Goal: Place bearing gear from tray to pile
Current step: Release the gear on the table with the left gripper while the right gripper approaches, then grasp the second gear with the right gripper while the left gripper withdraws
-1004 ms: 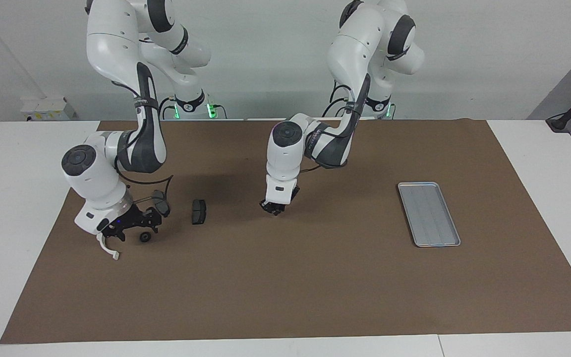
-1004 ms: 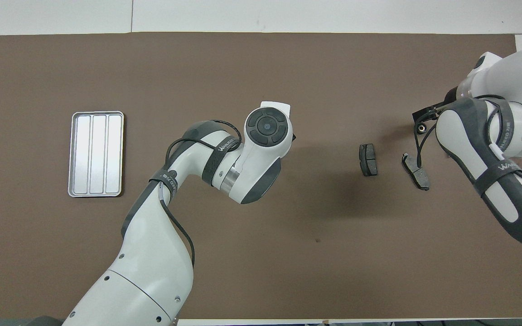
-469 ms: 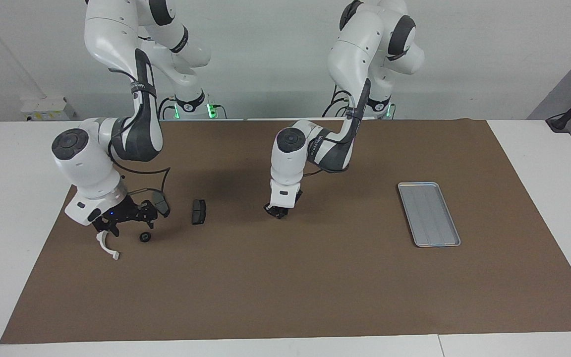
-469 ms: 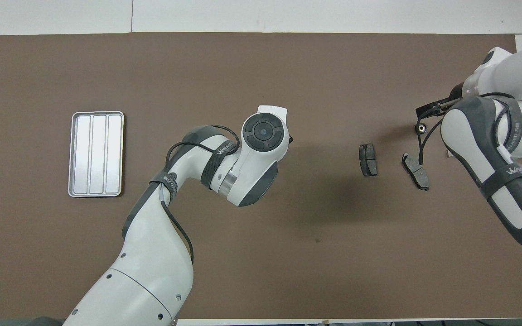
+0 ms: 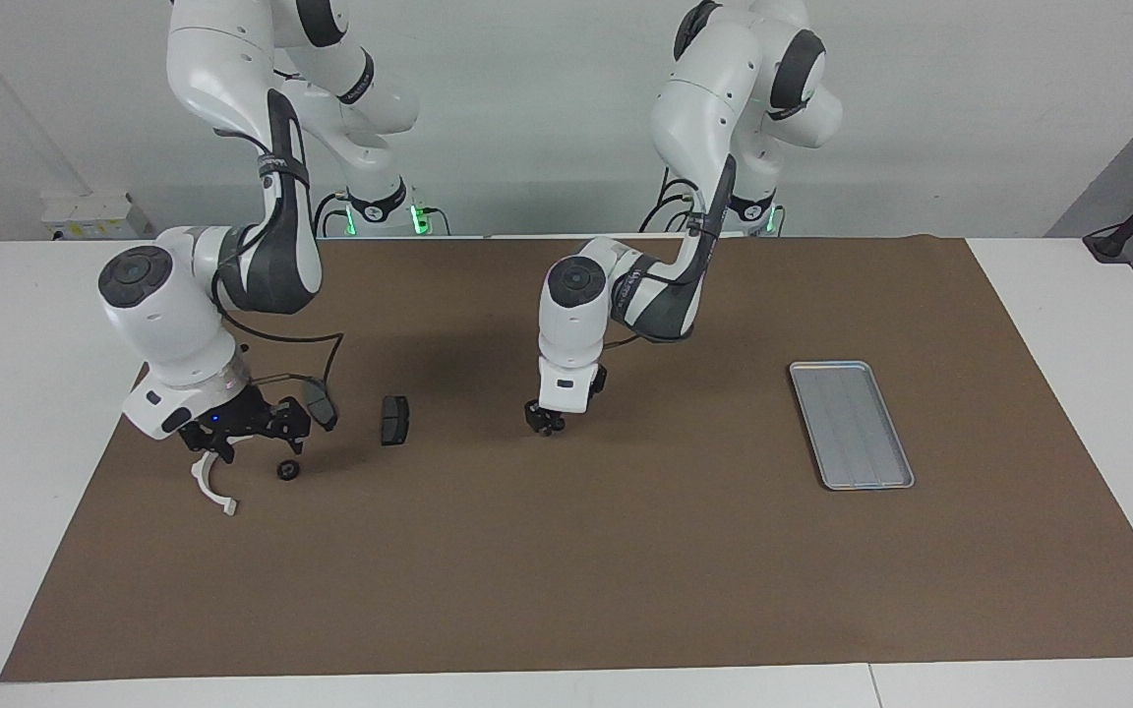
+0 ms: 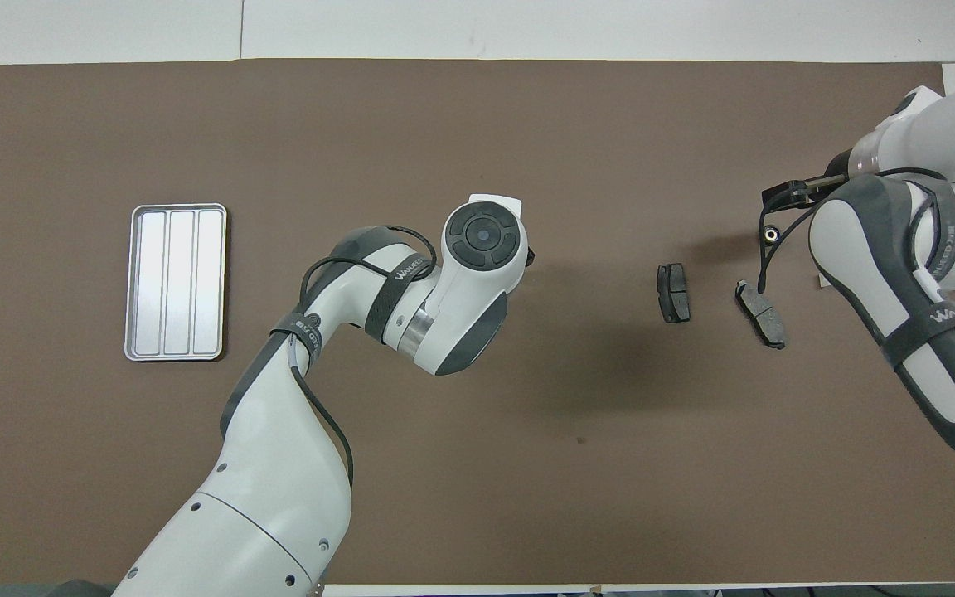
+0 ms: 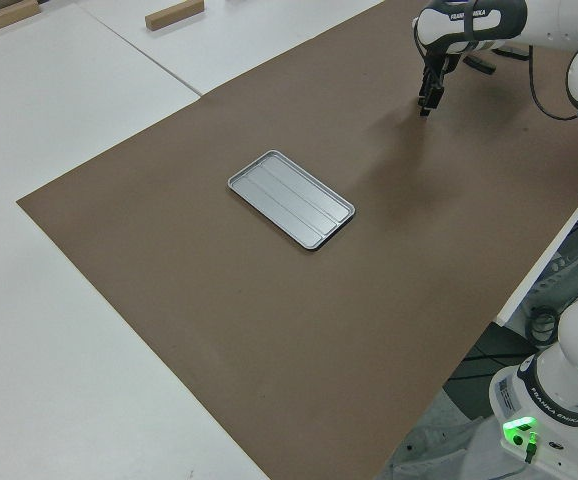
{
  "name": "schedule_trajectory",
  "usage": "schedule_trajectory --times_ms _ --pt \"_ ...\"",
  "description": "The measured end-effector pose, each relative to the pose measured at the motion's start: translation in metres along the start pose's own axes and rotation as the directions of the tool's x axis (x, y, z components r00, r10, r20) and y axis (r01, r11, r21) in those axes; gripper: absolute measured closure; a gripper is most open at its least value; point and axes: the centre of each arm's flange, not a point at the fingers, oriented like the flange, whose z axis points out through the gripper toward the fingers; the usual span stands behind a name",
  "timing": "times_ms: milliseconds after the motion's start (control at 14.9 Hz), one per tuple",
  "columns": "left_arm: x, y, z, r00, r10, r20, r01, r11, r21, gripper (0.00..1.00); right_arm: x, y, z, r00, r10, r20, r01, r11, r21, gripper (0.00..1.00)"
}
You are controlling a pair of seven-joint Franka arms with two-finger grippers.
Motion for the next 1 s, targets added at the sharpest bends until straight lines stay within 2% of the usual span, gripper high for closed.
schedule_trajectory --times_ms 67,268,469,670,804,1004 --pt "0.009 0.001 -0.014 1.0 -0.015 -0.011 0.015 1.0 -0.017 0.0 -0.001 -0.001 0.001 1.0 0.009 0.012 -0.009 1.0 0.002 0.0" --pt "0.058 -0.02 -0.082 0.995 -0.09 -0.03 0.089 0.995 -0.049 0.0 -0.002 -0.001 0.0 1.0 0.016 0.019 -0.016 1.0 0.003 0.0" --pt "0.122 -0.071 -0.157 0.984 -0.172 -0.036 0.17 0.984 -0.062 0.0 -0.002 -0.001 -0.001 1.0 0.024 0.018 -0.024 1.0 0.003 0.0" --pt "0.174 -0.136 -0.215 0.991 -0.131 -0.031 0.13 0.991 -0.031 0.0 -0.002 -0.005 -0.001 1.0 0.022 0.019 -0.022 1.0 0.005 0.0" --pt "0.208 -0.188 -0.246 0.999 -0.05 -0.017 0.05 0.999 -0.004 0.0 0.001 -0.039 0.0 0.999 0.045 0.027 -0.046 0.999 0.01 0.0" --pt "0.244 -0.265 -0.291 0.999 0.053 0.003 -0.053 0.998 0.013 0.0 0.002 -0.138 -0.001 0.996 0.084 0.035 -0.085 0.996 0.014 0.0"
